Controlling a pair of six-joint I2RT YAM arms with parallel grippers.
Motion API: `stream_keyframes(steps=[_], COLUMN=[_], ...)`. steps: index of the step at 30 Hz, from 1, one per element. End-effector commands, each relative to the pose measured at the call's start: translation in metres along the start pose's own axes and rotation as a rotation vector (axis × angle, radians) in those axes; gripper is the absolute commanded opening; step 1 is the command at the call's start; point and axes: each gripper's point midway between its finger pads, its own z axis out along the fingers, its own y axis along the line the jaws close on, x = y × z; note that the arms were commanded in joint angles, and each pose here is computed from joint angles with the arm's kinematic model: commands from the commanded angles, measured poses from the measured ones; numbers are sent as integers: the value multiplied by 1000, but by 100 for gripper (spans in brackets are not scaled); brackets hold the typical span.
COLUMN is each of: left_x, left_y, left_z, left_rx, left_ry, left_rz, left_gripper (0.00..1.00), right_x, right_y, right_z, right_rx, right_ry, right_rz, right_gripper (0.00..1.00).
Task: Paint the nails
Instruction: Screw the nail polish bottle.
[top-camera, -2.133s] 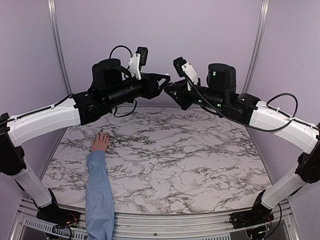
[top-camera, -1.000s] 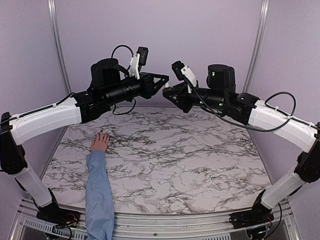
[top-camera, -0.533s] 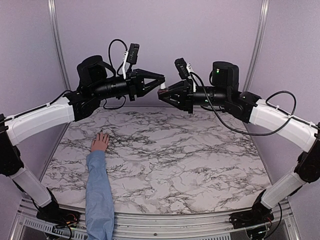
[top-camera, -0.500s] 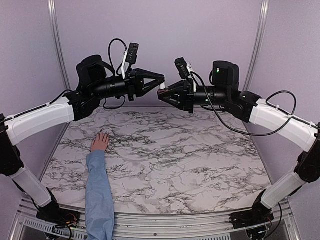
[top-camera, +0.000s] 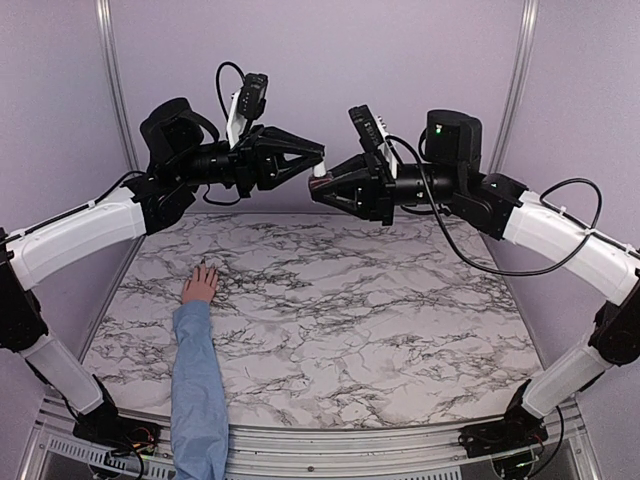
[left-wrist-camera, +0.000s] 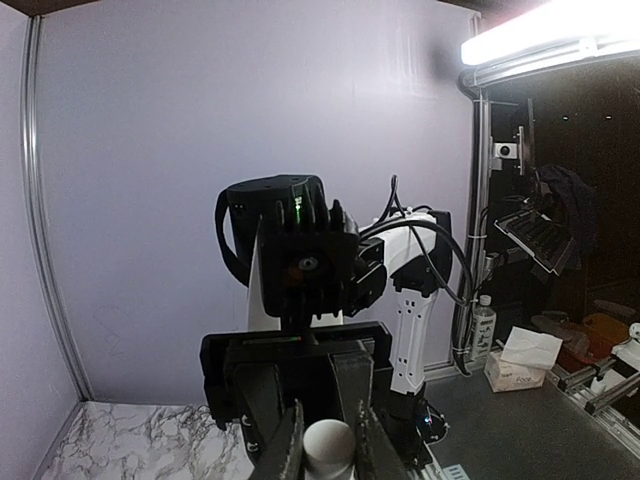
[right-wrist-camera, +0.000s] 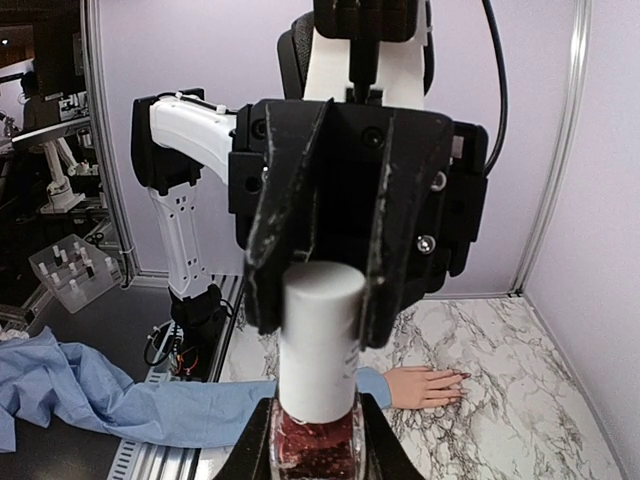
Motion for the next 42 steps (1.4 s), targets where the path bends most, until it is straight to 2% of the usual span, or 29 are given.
stream_keyframes(steps=[1, 5, 8, 12, 17, 22, 26, 34, 42], left_x=[22, 4, -11, -26, -20, -2, 21, 21, 25], left_y=[15, 27, 36, 53, 77, 89, 95, 101, 112], left_z=[-7, -24, -41, -64, -82, -78, -56, -34, -18], left_rx=[-61, -160, -258, -429, -610, -701, -772, -764, -761], left_ry=[49, 13, -23, -79, -78, -26, 91, 42, 24], left_rz=[-138, -109, -88, -77, -132, -171, -155, -179, -231], left_gripper=[19, 27, 41, 51, 57, 57, 57, 57, 52], right_x=[-66, -60, -45, -32, -20, -5, 10, 34, 41], right_y=[11, 3, -6, -23, -56, -90, -105, -120, -118], right_z=[-17, -17, -15, -16, -25, -36, -40, -48, -41], right_rx=[45, 86, 122, 215, 407, 601, 694, 829, 807], right_ry=[-145, -132, -91, -57, -25, 27, 80, 160, 171], right_rz=[-192, -179, -135, -109, -85, -65, -53, -51, -38], right_gripper=[0, 0, 0, 0, 0, 0, 0, 0, 0])
